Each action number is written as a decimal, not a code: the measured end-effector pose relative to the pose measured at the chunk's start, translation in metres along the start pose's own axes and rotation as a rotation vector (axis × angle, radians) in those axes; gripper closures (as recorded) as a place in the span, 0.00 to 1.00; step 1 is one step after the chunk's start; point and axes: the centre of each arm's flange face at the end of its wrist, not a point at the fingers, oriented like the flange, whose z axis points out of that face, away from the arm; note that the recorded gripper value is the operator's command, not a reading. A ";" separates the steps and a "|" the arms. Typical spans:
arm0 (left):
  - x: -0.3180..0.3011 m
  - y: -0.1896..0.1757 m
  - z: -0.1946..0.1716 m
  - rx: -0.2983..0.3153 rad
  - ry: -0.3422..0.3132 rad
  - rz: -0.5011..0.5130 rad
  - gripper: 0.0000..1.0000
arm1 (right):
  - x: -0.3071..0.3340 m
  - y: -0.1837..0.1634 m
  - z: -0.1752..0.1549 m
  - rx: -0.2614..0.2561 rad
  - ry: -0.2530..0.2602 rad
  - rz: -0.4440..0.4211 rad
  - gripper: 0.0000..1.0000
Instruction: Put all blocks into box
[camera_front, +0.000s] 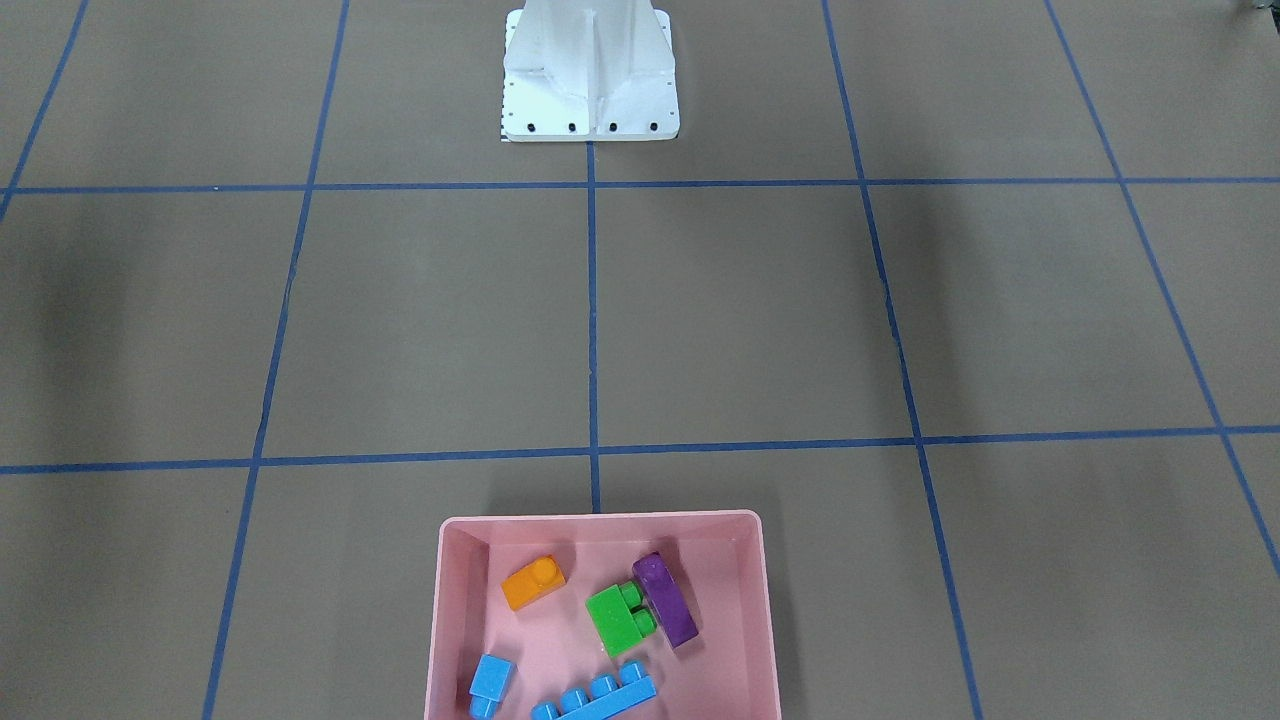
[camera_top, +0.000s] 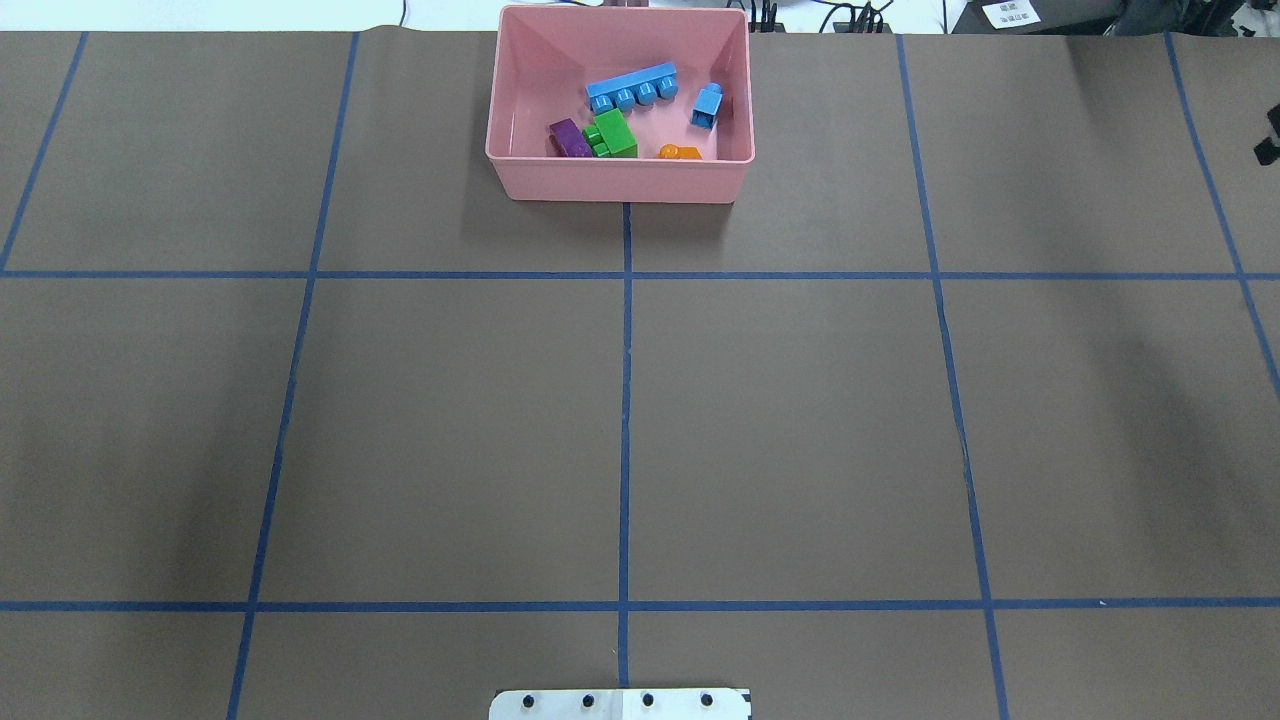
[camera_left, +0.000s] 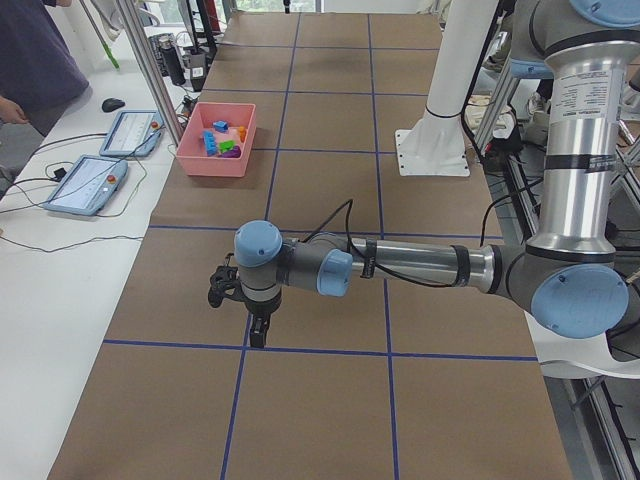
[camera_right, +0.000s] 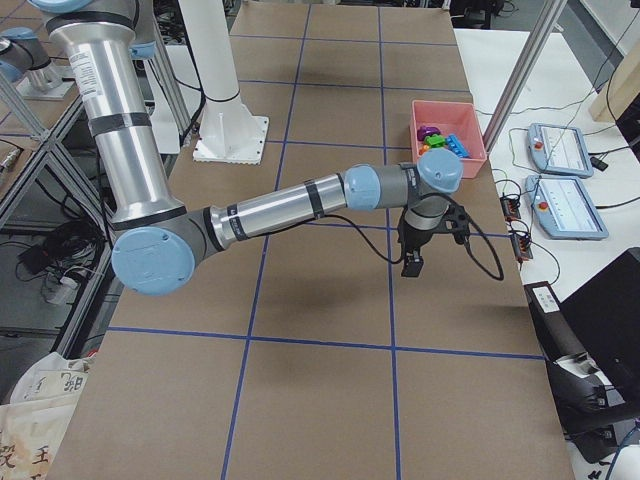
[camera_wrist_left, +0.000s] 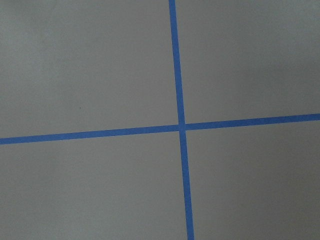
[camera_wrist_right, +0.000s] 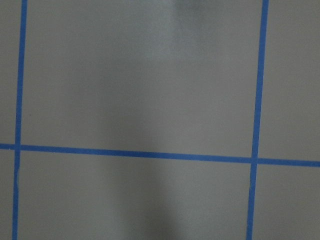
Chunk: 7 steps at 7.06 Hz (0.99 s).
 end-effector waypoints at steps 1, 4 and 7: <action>0.000 -0.001 0.000 -0.003 -0.001 -0.003 0.00 | 0.030 0.026 0.003 0.010 -0.030 0.005 0.00; -0.004 -0.001 -0.004 0.001 -0.005 -0.016 0.00 | 0.104 0.116 0.035 0.065 -0.021 -0.035 0.00; -0.004 -0.002 -0.008 -0.016 -0.008 -0.038 0.00 | 0.123 0.138 0.036 0.097 0.009 -0.024 0.00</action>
